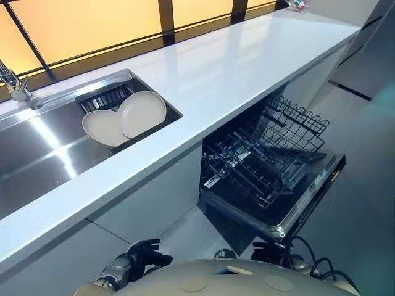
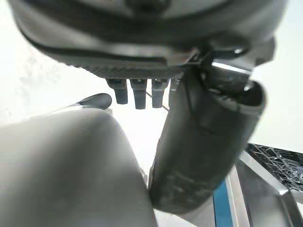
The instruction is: Pick up plates and place into dishwasher.
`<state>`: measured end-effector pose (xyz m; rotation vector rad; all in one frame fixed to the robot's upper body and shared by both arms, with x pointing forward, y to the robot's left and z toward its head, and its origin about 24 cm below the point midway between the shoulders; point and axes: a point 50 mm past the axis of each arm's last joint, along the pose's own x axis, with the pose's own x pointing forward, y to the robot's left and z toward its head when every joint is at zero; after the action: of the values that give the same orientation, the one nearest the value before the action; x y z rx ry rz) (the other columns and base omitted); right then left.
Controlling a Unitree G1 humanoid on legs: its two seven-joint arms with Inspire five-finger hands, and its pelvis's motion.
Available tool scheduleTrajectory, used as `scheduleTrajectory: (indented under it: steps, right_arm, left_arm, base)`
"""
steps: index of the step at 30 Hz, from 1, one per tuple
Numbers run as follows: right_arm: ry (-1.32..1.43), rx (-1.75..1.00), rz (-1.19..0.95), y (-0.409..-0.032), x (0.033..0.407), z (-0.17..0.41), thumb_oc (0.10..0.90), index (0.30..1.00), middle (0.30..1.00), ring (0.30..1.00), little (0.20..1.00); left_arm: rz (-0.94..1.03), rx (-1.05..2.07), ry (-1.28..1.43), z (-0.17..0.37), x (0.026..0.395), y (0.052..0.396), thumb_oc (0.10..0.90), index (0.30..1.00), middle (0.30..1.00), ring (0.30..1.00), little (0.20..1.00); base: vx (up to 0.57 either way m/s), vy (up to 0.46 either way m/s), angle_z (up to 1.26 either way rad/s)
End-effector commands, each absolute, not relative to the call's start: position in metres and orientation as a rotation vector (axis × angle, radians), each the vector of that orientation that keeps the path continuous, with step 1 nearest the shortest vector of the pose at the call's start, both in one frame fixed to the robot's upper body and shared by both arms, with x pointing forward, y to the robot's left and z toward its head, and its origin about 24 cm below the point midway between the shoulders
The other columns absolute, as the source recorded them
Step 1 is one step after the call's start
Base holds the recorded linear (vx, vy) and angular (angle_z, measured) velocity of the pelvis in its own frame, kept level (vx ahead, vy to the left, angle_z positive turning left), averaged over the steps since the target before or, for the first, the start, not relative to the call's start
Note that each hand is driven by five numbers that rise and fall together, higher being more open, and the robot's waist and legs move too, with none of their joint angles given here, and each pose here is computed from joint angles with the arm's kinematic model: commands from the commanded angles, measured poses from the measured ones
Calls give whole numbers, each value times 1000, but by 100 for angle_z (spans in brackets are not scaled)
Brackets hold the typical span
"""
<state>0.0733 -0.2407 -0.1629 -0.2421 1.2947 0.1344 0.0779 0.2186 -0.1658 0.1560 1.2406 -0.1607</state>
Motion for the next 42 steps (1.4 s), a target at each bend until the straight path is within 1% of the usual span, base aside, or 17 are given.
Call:
scheduleTrajectory:
  steps: [1,8,12,15,18,19,22,26,29,31,32,33,34,37,38,39,42]
  right_arm:
    - [1230,-240,215,-222,100,-162,800,900,900,900,900]
    - [1228,-243,212,-223,100,-161,800,900,900,900,900]
    - [1230,-240,213,-223,100,-161,800,900,900,900,900]
    - [1229,-237,209,-224,100,-161,800,900,900,900,900]
    - [1222,-247,209,-227,104,-159,800,900,900,900,900]
    - [1219,-261,211,-231,107,-157,800,900,900,900,900]
    - [1217,-281,219,-236,111,-155,800,900,900,900,900]
    - [1207,-312,228,-241,117,-152,800,900,900,900,900]
    - [1190,-313,225,-240,124,-150,800,900,900,900,900]
    - [1183,-307,219,-239,126,-149,800,900,900,900,900]
    - [1173,-299,214,-236,129,-149,800,900,900,900,900]
    - [1170,-298,212,-236,129,-149,800,900,900,900,900]
    - [1166,-291,209,-233,129,-149,800,900,900,900,900]
    - [1164,-289,207,-231,129,-150,800,900,900,900,900]
    - [1168,-285,207,-229,126,-151,800,900,900,900,900]
    - [1170,-284,207,-228,125,-152,800,900,900,900,900]
    - [1184,-275,207,-225,116,-155,800,900,900,900,900]
  left_arm:
    - [-138,111,1190,-164,95,214,800,900,900,900,900]
    - [-92,30,1184,-163,95,216,800,900,900,900,900]
    - [-37,-193,1162,-163,94,213,800,900,900,900,900]
    - [-78,-415,1123,-161,94,206,800,900,900,900,900]
    - [-200,-650,1063,-156,97,194,800,900,900,900,900]
    - [-308,-710,1011,-150,103,188,800,900,900,900,900]
    - [-409,-654,946,-144,115,186,800,900,900,900,900]
    - [-590,-558,751,-119,156,172,800,900,900,900,900]
    - [-773,-660,552,-80,193,143,800,900,900,900,900]
    - [-879,-721,480,-62,202,129,800,900,900,900,900]
    - [-1039,-772,377,-32,212,108,800,900,900,900,900]
    - [-1089,-795,343,-24,214,104,800,900,900,900,900]
    - [-1213,-819,245,9,220,87,800,900,900,900,900]
    - [-1301,-786,116,42,226,77,800,900,900,900,900]
    - [-1328,-745,-15,75,233,72,800,900,900,900,900]
    - [-1334,-750,-49,83,235,72,800,900,900,900,900]
    - [-1308,-888,-225,137,245,72,800,900,900,900,900]
  base:
    - [377,-301,-25]
    - [0,0,0]
    - [0,0,0]
    - [0,0,0]
    - [-14,11,0]
    - [-45,38,-2]
    - [-45,38,-2]
    - [-27,20,-1]
    - [-32,13,-3]
    - [-17,-8,0]
    - [-31,-19,1]
    - [-36,-31,2]
    - [0,0,0]
    - [-6,-9,1]
    - [0,0,0]
    - [26,-39,1]
    - [51,-41,4]
